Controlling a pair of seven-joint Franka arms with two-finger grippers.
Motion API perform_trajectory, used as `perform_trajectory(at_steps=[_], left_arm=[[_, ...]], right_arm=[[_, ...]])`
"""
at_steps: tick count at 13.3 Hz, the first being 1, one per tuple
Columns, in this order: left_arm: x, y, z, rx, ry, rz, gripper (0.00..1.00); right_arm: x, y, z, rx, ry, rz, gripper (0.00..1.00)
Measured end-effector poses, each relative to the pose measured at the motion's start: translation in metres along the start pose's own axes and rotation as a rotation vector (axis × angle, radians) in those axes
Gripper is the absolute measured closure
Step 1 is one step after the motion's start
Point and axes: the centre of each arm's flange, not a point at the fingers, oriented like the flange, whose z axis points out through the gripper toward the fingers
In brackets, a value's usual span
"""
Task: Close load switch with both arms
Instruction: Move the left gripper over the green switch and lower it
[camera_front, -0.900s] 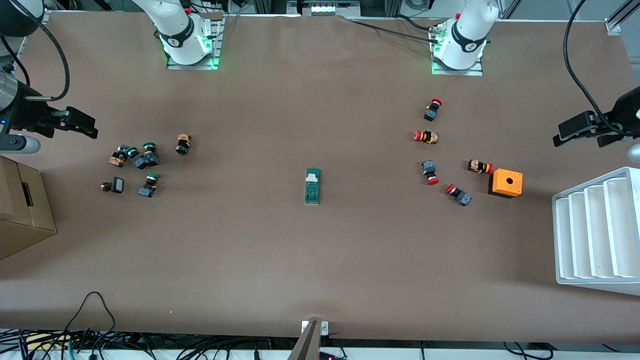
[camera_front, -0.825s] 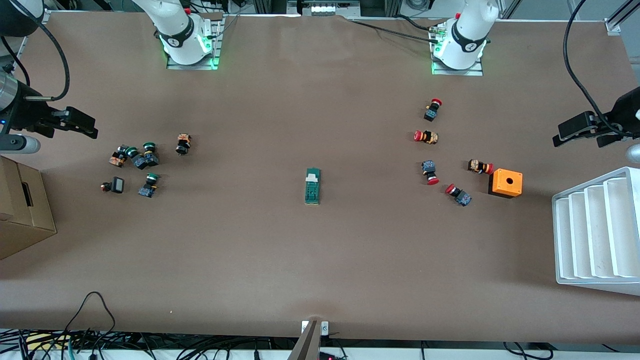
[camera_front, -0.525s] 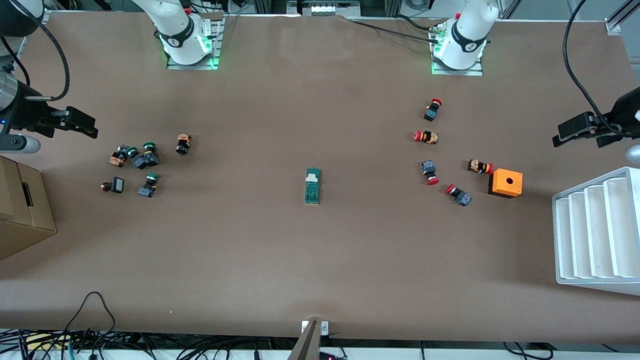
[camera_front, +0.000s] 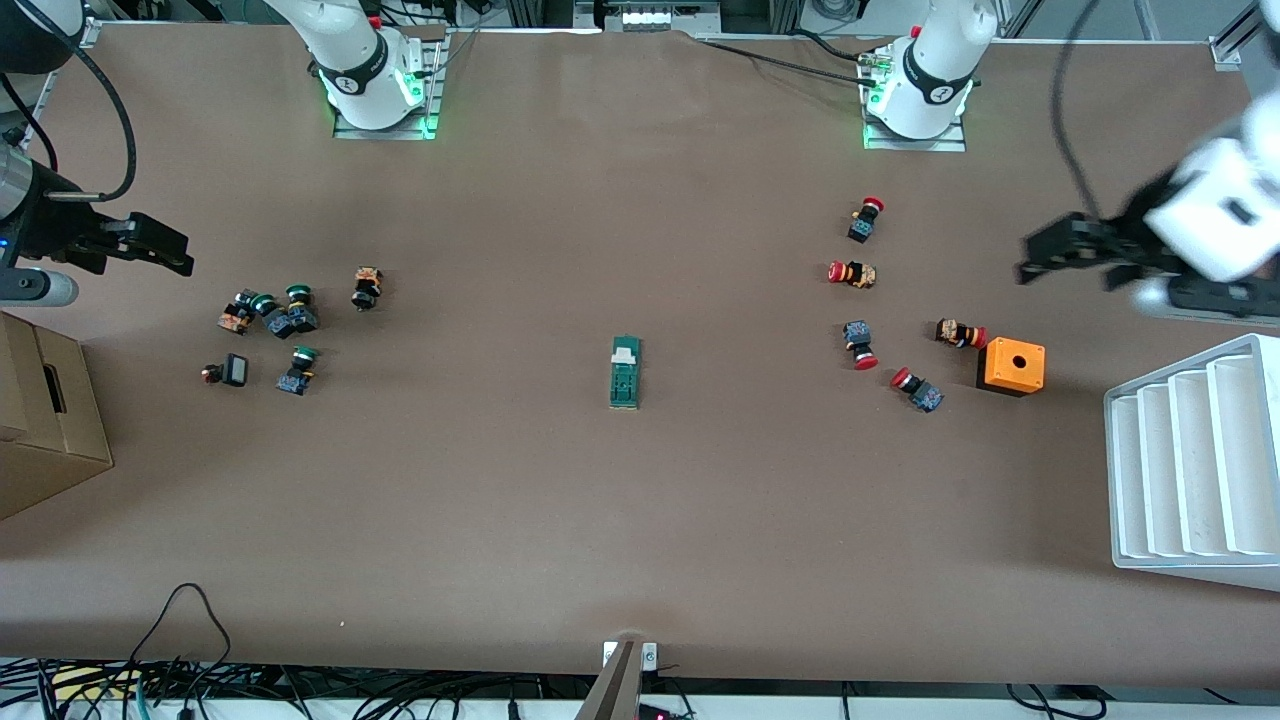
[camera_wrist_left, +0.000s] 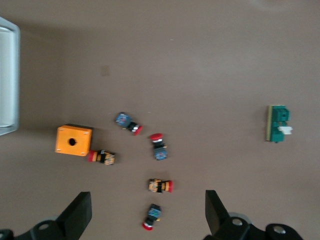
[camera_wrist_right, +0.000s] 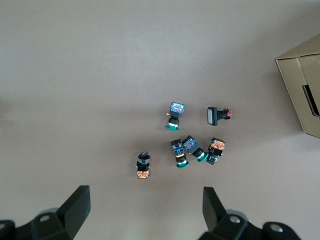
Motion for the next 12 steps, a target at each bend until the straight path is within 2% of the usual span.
perform_trajectory(at_steps=[4,8,12], left_arm=[[-0.008,0.107,0.026,-0.052,0.017,-0.068,0.0],[-0.007,0.193,0.079,-0.133,0.03,-0.164,0.0],[-0.036,0.279,0.136,-0.07,0.13,-0.202,0.0]], right_arm=[[0.0,0.001,-0.001,-0.006,0.002,0.001,0.0],[0.0,0.004,-0.001,-0.009,0.002,0.005,0.0],[0.001,0.015,0.0,-0.013,0.0,0.023,0.0]])
